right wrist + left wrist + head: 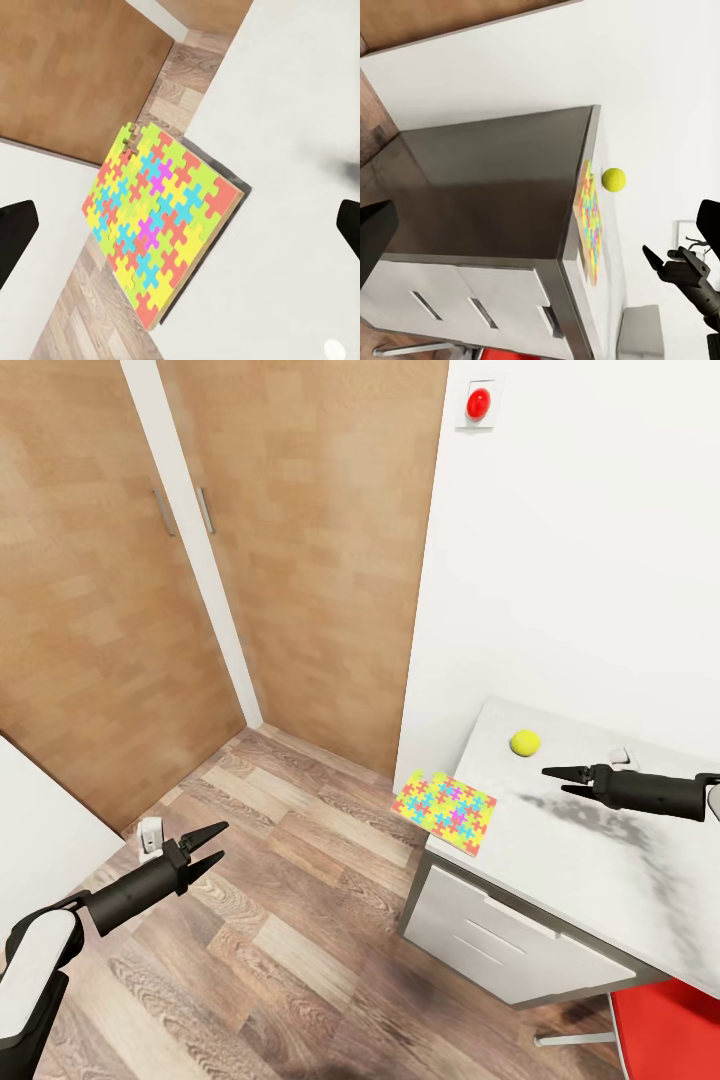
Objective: Put all the toys in the child's room - the three board games (two on the bed and one on the table), the two jigsaw puzzles on the table, and the tennis ball on the table - inside the toy box on the table in the child's room.
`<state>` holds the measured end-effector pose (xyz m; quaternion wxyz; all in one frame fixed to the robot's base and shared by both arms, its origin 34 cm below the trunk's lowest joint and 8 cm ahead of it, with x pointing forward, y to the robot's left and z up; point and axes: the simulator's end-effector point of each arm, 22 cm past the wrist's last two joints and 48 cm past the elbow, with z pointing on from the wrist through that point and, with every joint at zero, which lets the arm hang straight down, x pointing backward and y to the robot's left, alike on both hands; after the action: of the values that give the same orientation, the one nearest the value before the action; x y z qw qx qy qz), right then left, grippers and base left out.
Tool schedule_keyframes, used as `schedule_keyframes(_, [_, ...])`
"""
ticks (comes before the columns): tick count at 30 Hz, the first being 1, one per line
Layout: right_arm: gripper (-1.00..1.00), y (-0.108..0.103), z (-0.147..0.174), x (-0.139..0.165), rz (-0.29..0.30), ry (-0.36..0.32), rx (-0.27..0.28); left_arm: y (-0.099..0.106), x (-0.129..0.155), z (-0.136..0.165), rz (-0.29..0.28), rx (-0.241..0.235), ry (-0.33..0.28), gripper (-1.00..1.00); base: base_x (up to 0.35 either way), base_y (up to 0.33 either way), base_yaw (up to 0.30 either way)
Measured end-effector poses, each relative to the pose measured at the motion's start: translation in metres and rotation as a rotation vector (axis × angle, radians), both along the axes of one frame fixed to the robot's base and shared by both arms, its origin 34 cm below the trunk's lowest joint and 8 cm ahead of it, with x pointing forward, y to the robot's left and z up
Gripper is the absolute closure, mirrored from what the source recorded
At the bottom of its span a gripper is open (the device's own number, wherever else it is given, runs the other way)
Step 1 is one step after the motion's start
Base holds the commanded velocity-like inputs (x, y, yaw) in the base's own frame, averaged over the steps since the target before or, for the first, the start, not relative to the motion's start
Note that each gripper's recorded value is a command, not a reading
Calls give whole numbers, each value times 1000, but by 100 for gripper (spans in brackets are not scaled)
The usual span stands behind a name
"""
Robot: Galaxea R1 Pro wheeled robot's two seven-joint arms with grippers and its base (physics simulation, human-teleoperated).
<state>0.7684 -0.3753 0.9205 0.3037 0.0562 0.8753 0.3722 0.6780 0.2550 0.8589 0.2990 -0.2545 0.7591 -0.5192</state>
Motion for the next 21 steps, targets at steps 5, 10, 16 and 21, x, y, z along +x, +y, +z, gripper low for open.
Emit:
schedule_keyframes(5, [-100,-2,7,5,-2,-13,-5,4,2,1,4,5,1,-100,0,0,0])
schedule_keyframes(10, [-100,-7,29,16,-9,-64,-14,7,3,1,7,7,2,-100,0,0,0])
schedule_keyframes(16, [-100,-14,64,30,-22,-142,-22,8,4,1,9,6,1,-100,0,0,0])
schedule_keyframes(21, [-100,-18,89,38,-30,-199,-29,7,5,0,9,8,2,-100,0,0,0])
